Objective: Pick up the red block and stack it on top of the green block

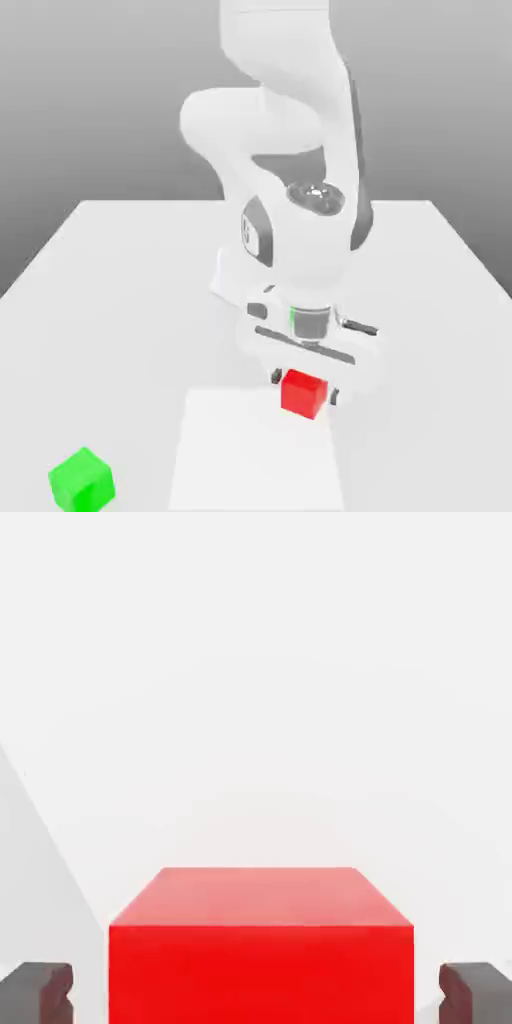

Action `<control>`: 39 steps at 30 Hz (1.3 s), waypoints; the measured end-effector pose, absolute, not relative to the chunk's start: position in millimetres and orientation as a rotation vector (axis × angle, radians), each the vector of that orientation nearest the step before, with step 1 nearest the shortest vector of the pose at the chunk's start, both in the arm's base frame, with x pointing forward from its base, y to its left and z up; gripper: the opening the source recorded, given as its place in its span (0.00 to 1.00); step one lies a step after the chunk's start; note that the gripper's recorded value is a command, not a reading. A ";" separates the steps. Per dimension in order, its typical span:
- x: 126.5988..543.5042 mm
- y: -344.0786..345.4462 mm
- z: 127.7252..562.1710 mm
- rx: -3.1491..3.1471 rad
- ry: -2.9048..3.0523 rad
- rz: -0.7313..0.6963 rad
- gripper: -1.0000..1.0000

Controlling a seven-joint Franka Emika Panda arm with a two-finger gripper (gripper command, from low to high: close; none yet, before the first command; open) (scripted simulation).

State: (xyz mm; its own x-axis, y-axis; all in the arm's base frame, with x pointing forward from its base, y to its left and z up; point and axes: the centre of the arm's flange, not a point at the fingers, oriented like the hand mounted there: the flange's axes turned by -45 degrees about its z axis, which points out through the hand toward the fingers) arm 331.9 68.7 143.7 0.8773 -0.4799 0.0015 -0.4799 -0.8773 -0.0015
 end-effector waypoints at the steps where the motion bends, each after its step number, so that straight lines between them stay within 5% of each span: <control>1: 332.0 68.7 143.7 -3.042 0.778 -0.004 0.00; 19: 348.5 58.0 213.2 -3.012 0.842 0.002 0.00; 33: 473.8 -179.5 245.4 -2.686 1.604 -0.001 0.00; 37: 476.3 -201.1 199.9 -2.666 1.658 -0.002 0.00; 38: 476.0 -201.6 188.6 -2.666 1.660 -0.002 1.00; 39: 476.0 -201.6 188.6 -2.666 1.660 -0.002 1.00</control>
